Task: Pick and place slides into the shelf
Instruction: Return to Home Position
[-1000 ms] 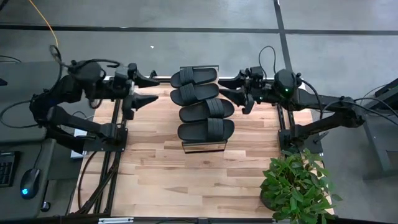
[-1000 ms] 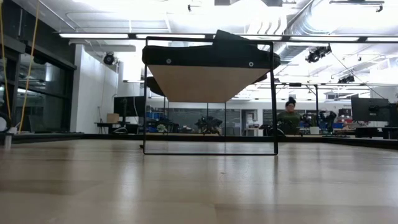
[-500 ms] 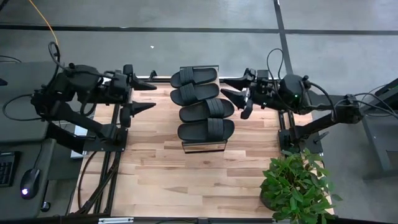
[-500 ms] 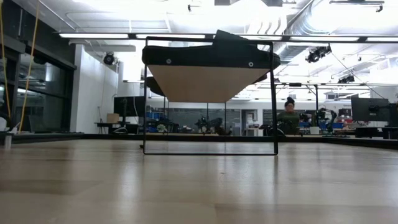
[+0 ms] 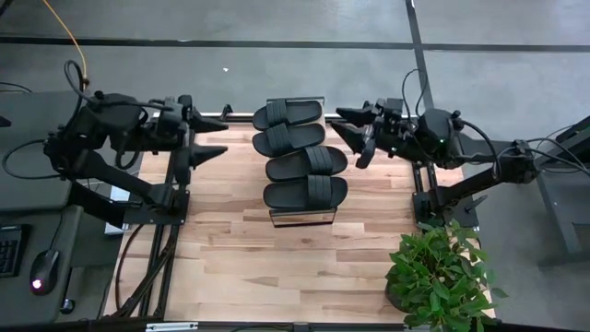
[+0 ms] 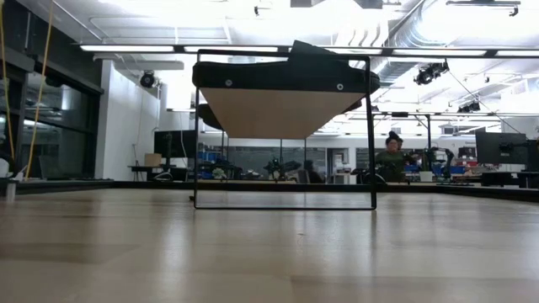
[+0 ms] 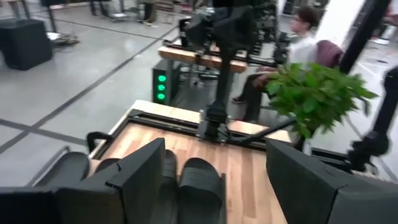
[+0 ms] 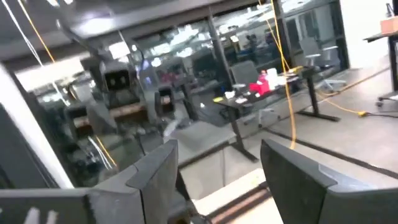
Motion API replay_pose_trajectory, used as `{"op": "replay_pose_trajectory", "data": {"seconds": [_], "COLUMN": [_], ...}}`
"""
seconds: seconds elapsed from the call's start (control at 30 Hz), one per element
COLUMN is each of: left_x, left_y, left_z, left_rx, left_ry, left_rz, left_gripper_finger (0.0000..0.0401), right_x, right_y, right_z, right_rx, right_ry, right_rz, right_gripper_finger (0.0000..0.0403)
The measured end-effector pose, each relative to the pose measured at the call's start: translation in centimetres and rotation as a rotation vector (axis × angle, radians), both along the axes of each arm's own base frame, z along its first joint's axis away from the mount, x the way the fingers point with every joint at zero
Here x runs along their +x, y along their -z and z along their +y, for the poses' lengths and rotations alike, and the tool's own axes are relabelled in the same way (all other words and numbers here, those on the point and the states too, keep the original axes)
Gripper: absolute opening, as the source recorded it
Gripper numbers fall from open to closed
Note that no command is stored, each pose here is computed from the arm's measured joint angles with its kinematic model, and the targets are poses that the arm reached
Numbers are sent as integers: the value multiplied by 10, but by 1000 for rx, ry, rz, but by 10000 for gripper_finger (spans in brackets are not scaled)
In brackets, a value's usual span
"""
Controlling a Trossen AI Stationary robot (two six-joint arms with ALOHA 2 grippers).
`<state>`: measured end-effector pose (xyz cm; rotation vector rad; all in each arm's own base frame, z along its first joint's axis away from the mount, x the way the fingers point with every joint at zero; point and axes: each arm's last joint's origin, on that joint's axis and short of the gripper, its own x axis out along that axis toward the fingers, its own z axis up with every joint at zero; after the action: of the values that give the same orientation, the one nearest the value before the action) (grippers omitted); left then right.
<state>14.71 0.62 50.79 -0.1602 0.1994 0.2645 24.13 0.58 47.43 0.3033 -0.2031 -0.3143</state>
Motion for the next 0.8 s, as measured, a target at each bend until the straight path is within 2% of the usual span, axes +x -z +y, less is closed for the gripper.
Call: {"op": "replay_pose_trajectory", "data": {"seconds": [0.2, 0.3, 0.4, 0.57, 0.7, 0.8], "left_x": [0, 0, 0, 4, 7, 8], "left_y": [1, 4, 6, 10, 10, 7], "left_z": [1, 0, 1, 1, 2, 2], "left_rx": [-22, -66, -89, -108, -42, 38], "left_ry": [-26, -36, -44, -52, -87, -79], "left_rz": [3, 21, 44, 68, 77, 67], "left_gripper_finger": [262, 262, 262, 262, 262, 262], "right_x": [2, 2, 2, 2, 3, 0], "right_y": [13, 23, 29, 31, 23, 15], "right_z": [1, 0, 0, -1, 3, 3], "right_rx": [11, -53, -1, 83, -20, -71], "right_ry": [-29, -29, -27, -76, -193, -211], "right_rz": [131, 246, 298, 291, 238, 178], "right_gripper_finger": [220, 220, 220, 220, 220, 220]}}
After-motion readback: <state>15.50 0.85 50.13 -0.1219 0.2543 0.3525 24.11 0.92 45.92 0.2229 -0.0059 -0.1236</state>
